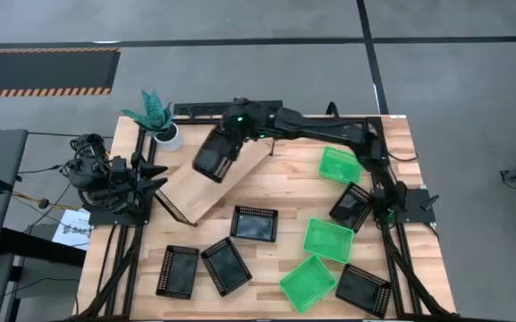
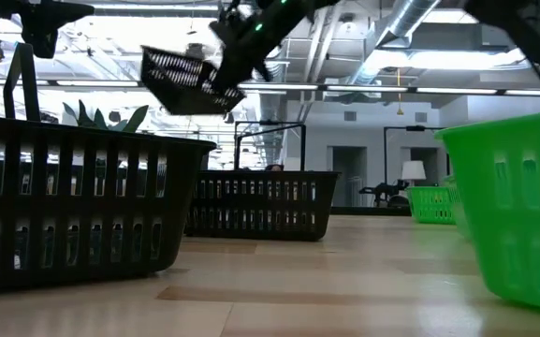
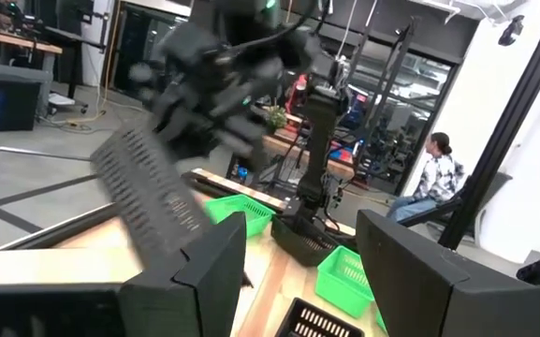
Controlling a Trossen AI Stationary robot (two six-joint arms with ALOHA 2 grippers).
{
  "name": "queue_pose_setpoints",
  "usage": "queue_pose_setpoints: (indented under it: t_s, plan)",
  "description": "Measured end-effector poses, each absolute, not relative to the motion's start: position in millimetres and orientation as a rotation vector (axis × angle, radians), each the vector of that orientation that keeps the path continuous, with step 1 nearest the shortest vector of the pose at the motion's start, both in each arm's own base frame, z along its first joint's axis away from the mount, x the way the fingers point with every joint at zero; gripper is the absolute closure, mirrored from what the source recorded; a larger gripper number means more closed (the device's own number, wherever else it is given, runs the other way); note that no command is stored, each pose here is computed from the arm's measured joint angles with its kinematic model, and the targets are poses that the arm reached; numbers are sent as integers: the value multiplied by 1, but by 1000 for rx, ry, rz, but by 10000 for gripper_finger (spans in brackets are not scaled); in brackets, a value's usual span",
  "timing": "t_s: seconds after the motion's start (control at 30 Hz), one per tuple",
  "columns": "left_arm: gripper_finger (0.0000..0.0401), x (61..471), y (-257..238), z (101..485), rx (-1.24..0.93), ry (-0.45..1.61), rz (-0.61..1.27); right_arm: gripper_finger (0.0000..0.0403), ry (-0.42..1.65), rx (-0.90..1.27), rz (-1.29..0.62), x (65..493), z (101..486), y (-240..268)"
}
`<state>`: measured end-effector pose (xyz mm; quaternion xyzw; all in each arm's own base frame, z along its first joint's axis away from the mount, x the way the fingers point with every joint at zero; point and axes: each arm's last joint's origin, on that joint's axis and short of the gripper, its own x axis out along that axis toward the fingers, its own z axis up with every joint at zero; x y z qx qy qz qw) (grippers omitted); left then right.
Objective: Stack baskets on shelf by color
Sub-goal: Put the black bin on the shelf
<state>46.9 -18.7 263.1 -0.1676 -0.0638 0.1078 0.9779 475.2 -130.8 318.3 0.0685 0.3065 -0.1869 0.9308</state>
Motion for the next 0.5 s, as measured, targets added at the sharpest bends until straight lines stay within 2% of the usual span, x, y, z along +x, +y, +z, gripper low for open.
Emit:
queue_pose_setpoints:
  t_s: [0.1,0.27,0.5]
  plan:
    - [207,47,-19,263,-338,-129,216,373,629,313,-456,489,292,-135]
    - [207,47,-19,263,-340,-130,207,385,692,350,-426,502,257,-137]
    - [207,47,-20,262,-362,-123,187,383,703,417,-416,503,255,-128]
